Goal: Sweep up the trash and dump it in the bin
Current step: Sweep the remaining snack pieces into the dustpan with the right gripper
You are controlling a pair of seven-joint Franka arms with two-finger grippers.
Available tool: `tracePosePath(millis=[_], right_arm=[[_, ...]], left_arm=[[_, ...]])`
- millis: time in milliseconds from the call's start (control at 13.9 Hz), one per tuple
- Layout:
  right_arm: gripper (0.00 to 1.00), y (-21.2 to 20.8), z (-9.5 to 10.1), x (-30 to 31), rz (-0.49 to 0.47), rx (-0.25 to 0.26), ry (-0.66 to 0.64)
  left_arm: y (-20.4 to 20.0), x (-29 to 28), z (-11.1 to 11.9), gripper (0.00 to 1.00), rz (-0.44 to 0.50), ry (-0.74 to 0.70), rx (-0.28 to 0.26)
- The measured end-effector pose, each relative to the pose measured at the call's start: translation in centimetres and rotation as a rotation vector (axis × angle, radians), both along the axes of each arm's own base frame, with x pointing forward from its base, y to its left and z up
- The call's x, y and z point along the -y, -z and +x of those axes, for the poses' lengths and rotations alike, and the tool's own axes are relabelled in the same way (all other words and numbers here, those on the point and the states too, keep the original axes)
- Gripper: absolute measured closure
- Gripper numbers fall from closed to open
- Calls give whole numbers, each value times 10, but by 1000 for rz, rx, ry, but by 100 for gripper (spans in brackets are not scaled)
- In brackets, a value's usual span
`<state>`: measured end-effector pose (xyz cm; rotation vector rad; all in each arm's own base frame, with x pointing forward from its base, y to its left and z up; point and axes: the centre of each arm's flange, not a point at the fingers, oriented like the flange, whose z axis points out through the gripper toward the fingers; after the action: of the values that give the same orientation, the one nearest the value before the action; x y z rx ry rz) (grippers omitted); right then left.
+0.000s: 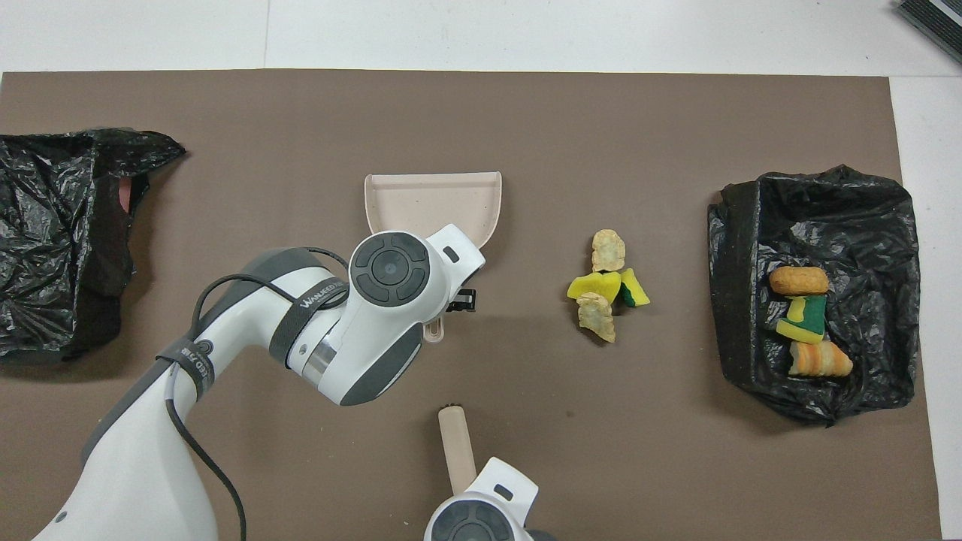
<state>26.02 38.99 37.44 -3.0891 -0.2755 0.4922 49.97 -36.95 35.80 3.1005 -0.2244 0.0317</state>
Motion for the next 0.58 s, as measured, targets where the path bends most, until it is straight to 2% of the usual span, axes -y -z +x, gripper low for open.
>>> tracePosePath(millis=[144, 289, 433, 577], right_arm=[[74, -26, 17, 34, -15, -12, -9], [74, -50, 37, 69, -17, 7, 2], [74, -59, 59, 101, -64, 59, 14], [74, -58, 78, 122, -115, 101, 23]], left_arm=[[0, -2, 3, 47, 7, 4, 11], [0, -6, 7, 69, 41, 34, 47], [-2, -9, 11, 69, 66, 69, 72], [-6, -17, 16, 69, 85, 168, 70]])
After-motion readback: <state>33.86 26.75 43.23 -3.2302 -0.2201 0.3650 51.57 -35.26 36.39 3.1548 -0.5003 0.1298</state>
